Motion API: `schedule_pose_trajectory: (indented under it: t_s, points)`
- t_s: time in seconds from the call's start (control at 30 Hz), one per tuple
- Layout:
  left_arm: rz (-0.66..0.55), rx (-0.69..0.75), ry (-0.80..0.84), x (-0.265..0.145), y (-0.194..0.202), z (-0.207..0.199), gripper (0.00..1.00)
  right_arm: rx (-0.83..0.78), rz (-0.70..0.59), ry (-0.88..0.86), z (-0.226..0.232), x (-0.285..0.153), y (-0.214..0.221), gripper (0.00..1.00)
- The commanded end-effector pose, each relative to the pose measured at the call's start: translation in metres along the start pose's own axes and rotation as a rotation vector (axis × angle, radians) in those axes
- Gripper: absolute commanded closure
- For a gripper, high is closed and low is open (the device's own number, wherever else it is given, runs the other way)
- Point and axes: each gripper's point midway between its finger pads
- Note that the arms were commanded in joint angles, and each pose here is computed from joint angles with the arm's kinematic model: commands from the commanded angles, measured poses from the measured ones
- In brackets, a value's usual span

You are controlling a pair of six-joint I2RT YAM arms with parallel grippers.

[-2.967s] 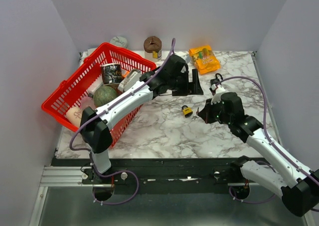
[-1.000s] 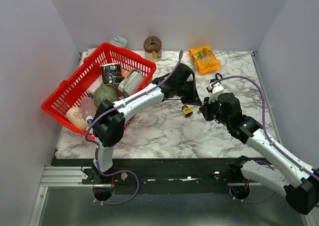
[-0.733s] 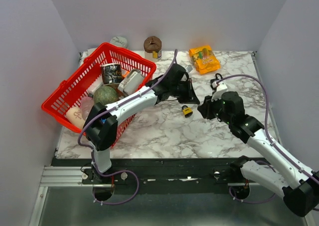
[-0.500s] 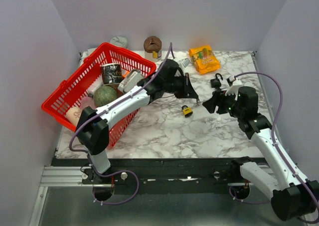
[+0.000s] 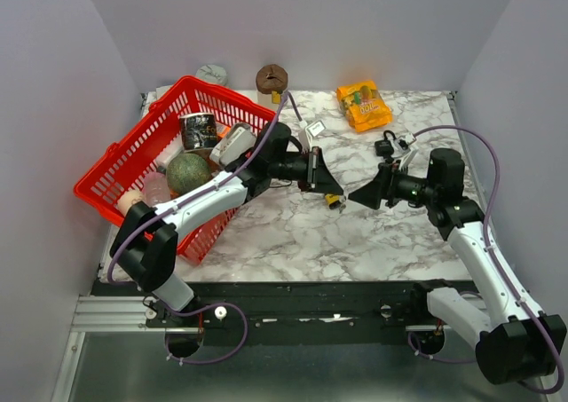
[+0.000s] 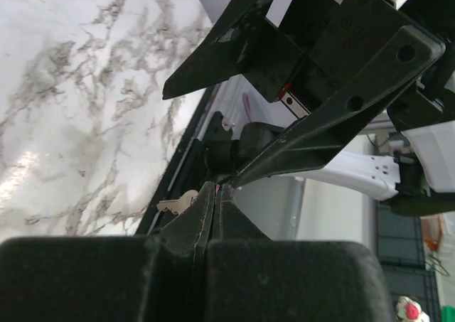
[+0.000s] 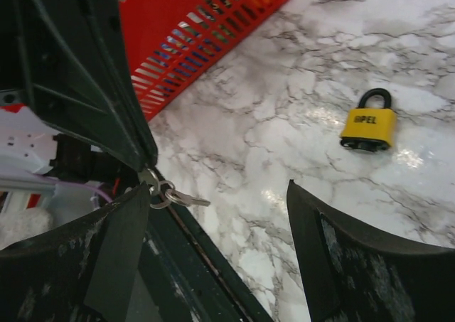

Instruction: Unlock with the key

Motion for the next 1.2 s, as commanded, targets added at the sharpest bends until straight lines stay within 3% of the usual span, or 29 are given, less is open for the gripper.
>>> schedule_pose_trajectory:
  t_s: [0.0, 0.17, 0.63, 0.77, 1.0, 1.17]
  points:
    - [0.001, 0.076, 0.199, -0.014, -0.001, -0.049, 1.0, 0.023, 0.033, -0.172, 0.039, -0.011, -0.001, 0.15]
    - [-0.004, 0.081, 0.276, -0.016, -0.003, -0.061, 1.0, -0.006, 0.011, -0.175, 0.044, -0.018, 0.003, 0.18]
    - [0.012, 0.067, 0.328, -0.014, -0.002, -0.063, 1.0, -0.011, 0.035, -0.28, 0.064, -0.022, -0.008, 0.42]
    - [0.013, 0.064, 0.327, -0.012, -0.004, -0.062, 1.0, -0.025, 0.026, -0.296, 0.071, -0.025, -0.013, 0.42]
    - [0.013, 0.06, 0.323, -0.012, -0.005, -0.061, 1.0, -0.043, -0.011, -0.28, 0.08, -0.033, -0.023, 0.26]
    - [0.013, 0.066, 0.326, -0.012, -0.006, -0.062, 1.0, -0.041, -0.005, -0.291, 0.082, -0.032, -0.027, 0.26]
Point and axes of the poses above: each gripper's point midway between its finger pads, its own x axis out along the fingers, its own z axis along the line the jaws close on, y = z × x, and after that the axes turned 2 degrees about -x, right-handed
